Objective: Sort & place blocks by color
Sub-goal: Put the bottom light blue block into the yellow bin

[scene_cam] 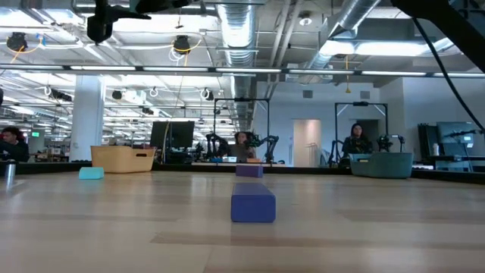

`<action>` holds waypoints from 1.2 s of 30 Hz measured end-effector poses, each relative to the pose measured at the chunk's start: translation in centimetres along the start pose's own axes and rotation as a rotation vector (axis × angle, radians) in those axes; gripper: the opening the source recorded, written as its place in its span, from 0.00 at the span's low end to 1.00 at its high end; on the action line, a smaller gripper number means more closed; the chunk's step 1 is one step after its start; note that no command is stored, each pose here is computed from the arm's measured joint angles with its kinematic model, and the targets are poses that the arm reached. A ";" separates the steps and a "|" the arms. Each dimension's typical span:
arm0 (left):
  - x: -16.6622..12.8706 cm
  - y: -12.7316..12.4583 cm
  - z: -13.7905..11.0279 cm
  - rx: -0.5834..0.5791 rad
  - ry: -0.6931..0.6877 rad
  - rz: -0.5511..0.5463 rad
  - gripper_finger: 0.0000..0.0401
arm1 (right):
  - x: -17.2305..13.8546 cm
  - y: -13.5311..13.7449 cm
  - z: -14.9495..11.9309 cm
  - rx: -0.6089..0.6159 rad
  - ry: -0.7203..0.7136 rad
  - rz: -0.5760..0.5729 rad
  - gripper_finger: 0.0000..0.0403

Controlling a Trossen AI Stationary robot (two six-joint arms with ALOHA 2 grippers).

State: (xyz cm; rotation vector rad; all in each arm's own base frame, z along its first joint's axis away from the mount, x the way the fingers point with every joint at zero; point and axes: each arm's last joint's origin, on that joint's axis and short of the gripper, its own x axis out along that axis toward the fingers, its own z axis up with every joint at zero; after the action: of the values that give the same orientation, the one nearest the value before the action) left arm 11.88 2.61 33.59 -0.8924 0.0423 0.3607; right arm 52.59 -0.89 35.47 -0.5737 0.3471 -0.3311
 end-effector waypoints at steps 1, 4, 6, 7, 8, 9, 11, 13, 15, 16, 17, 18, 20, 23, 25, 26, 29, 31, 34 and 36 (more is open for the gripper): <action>0.0 0.0 0.0 0.000 -0.003 0.003 0.48 | 0.0 0.0 0.0 0.000 -0.002 0.001 0.31; 0.0 0.0 0.0 0.003 -0.001 0.002 0.48 | 0.0 0.0 0.0 0.001 -0.002 0.001 0.31; 0.0 0.0 0.0 0.014 0.010 -0.007 0.47 | 0.0 0.0 0.0 0.001 -0.003 0.001 0.31; 0.0 0.0 0.0 0.019 0.015 -0.011 0.47 | 0.0 0.0 0.0 0.001 -0.003 0.001 0.31; 0.0 0.0 0.0 0.023 0.016 -0.011 0.45 | 0.0 0.0 0.0 0.002 -0.004 0.001 0.31; 0.0 0.0 -0.1 0.029 0.017 -0.010 0.43 | 0.0 0.0 0.0 0.002 -0.004 0.001 0.31; 0.0 0.0 -0.1 0.061 0.016 -0.006 0.36 | 0.0 -0.1 0.1 0.003 -0.006 0.000 0.31; 0.0 0.1 0.0 0.091 0.004 0.006 0.28 | 0.0 -0.1 0.1 0.008 -0.005 -0.003 0.32; 0.0 0.2 0.0 0.115 -0.013 0.031 0.26 | 0.0 -0.3 -0.1 0.051 0.004 -0.005 0.36; 0.1 0.2 0.0 0.129 -0.022 0.049 0.26 | 0.1 -0.4 -0.2 0.091 0.011 -0.005 0.38; 0.1 0.3 0.0 0.148 -0.033 0.071 0.26 | 0.3 -0.4 -0.5 0.139 0.022 -0.006 0.41; 0.1 0.5 0.0 0.173 -0.047 0.110 0.26 | 0.4 -0.5 -0.8 0.188 0.039 -0.011 0.44; 0.3 1.2 -0.2 0.231 -0.083 0.239 0.26 | 0.6 -0.8 -1.4 0.266 0.095 -0.036 0.50; 0.6 2.7 -0.6 0.280 -0.116 0.496 0.26 | 0.7 -1.1 -2.8 0.396 0.222 -0.124 0.58; 0.9 3.9 -0.8 0.277 -0.127 0.645 0.26 | 0.6 -1.1 -4.0 0.458 0.314 -0.123 0.60; 1.0 4.6 -0.9 0.279 -0.120 0.708 0.26 | 0.6 -1.1 -4.6 0.483 0.360 -0.109 0.61; 2.0 6.7 -1.1 0.249 -0.097 0.841 0.26 | 0.5 -1.1 -5.9 0.566 0.464 -0.042 0.61; 2.8 8.4 -1.4 0.212 -0.069 0.906 0.26 | 0.7 -0.7 -6.6 0.616 0.489 0.011 0.60; 4.2 10.6 -1.1 0.182 -0.053 0.974 0.30 | 0.9 0.1 -7.1 0.639 0.513 0.055 0.59; 5.0 12.3 -0.8 0.168 -0.020 1.033 0.34 | 1.0 0.6 -7.1 0.648 0.499 0.070 0.58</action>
State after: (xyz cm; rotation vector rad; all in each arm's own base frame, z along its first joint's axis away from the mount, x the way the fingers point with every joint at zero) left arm 12.64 10.49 22.93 -0.6395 0.5199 1.3052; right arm 50.73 -4.11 29.32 0.1681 0.7022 -0.4914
